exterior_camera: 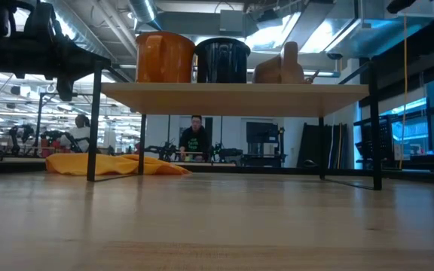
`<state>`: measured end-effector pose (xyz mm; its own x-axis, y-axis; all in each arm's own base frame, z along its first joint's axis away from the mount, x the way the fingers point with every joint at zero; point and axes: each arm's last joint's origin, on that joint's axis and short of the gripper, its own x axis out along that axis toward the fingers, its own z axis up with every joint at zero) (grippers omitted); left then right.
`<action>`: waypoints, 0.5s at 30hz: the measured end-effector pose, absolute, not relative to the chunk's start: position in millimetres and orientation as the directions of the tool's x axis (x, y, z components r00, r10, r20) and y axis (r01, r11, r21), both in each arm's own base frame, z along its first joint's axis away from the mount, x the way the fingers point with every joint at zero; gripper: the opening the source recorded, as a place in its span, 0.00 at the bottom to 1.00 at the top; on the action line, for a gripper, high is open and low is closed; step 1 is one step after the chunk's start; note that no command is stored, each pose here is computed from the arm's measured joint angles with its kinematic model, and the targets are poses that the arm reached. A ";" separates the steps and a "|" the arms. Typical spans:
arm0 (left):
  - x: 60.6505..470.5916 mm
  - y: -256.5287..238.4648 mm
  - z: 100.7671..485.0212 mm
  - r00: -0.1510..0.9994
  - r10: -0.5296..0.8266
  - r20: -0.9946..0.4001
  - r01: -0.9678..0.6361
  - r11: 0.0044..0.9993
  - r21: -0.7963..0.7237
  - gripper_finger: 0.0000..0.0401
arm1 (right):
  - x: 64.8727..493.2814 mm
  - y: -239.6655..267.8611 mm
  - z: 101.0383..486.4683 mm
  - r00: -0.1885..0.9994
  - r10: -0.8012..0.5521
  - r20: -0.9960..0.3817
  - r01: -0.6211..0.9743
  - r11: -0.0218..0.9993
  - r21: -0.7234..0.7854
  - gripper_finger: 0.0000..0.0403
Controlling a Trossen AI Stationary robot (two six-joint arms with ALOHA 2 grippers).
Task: Stack small to large cups/mugs on shelf
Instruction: Return to Home Position
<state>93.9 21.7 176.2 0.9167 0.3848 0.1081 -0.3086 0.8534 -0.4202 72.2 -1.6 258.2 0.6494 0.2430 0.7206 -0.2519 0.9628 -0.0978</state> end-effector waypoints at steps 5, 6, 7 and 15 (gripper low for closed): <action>93.9 21.7 176.2 0.917 0.385 0.108 -0.308 0.852 -0.424 0.00 | 68.6 -1.4 259.4 0.633 0.237 0.737 -0.230 0.967 -0.113 0.17; 93.9 21.7 176.2 0.917 0.385 0.108 -0.307 0.852 -0.425 0.00 | 68.8 -1.8 258.7 0.641 0.225 0.734 -0.229 0.969 -0.097 0.17; 93.9 21.7 176.3 0.917 0.385 0.109 -0.307 0.851 -0.425 0.00 | 69.4 -2.3 257.9 0.651 0.208 0.730 -0.231 0.970 -0.070 0.17; 93.9 21.7 176.4 0.916 0.385 0.111 -0.306 0.851 -0.427 0.00 | 59.1 -2.2 250.0 0.533 0.166 0.830 -0.196 0.978 -0.069 0.17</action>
<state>93.9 21.7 176.4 0.9162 0.3850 0.1107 -0.3061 0.8510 -0.4267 59.1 -2.2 250.0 0.5326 0.1655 0.8300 -0.1958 0.9782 -0.0695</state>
